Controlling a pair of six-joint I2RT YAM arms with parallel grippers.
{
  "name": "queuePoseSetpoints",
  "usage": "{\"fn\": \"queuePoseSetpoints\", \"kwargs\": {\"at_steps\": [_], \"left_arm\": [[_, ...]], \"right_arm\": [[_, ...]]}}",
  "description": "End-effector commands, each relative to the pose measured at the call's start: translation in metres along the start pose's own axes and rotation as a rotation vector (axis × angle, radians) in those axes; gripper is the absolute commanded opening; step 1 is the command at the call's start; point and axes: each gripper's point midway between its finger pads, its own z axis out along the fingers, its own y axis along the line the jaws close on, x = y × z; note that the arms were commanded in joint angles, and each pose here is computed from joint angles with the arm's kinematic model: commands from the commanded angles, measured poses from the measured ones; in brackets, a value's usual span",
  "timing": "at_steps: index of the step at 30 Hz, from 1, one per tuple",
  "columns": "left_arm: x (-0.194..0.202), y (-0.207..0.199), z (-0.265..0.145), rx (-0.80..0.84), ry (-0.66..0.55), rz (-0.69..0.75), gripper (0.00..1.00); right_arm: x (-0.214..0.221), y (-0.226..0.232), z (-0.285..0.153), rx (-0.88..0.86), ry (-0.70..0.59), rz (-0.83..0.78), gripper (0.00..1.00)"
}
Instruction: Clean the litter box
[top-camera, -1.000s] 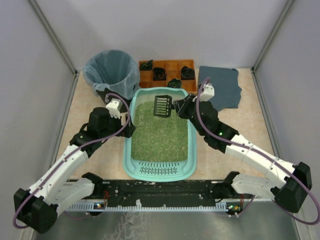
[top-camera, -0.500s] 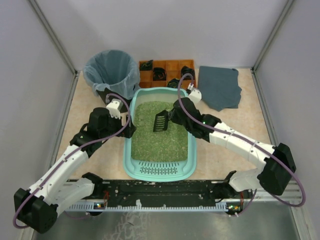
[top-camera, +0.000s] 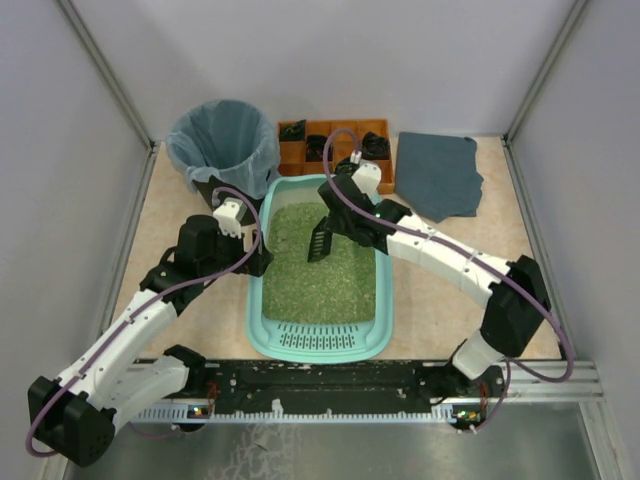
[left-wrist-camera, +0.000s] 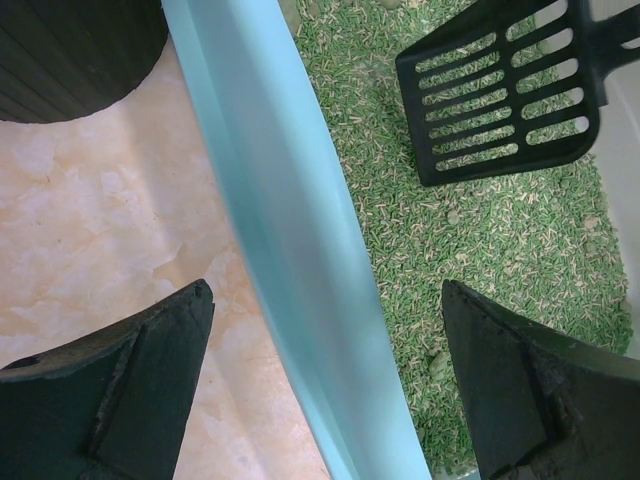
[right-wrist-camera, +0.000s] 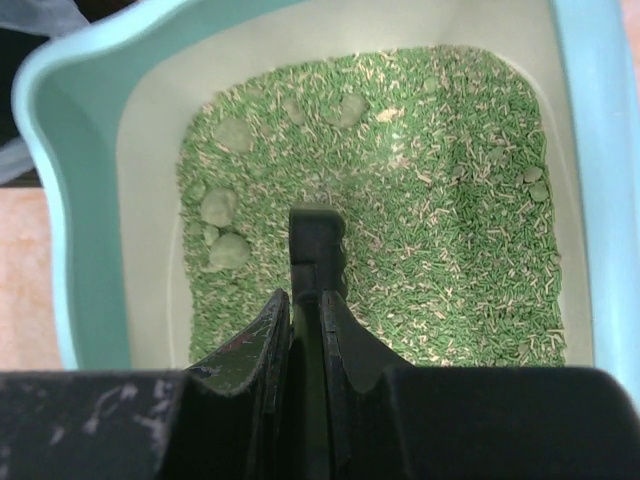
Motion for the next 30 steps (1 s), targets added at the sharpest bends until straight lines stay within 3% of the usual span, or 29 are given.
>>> {"fn": "queuePoseSetpoints", "kwargs": {"at_steps": [1, 9, 30], "left_arm": [[-0.004, -0.003, 0.002, 0.019, -0.02, 0.017, 1.0], [-0.003, -0.003, 0.002, 0.016, -0.016, 0.017, 1.0], [-0.003, -0.003, 0.003, 0.02, -0.014, 0.017, 1.0]], "right_arm": [[-0.005, 0.012, 0.008, -0.024, 0.035, -0.035, 0.0], [0.035, 0.013, 0.044, -0.025, 0.228, -0.136, 0.0], [0.117, 0.031, 0.068, -0.33, 0.459, -0.054, 0.0]]}}
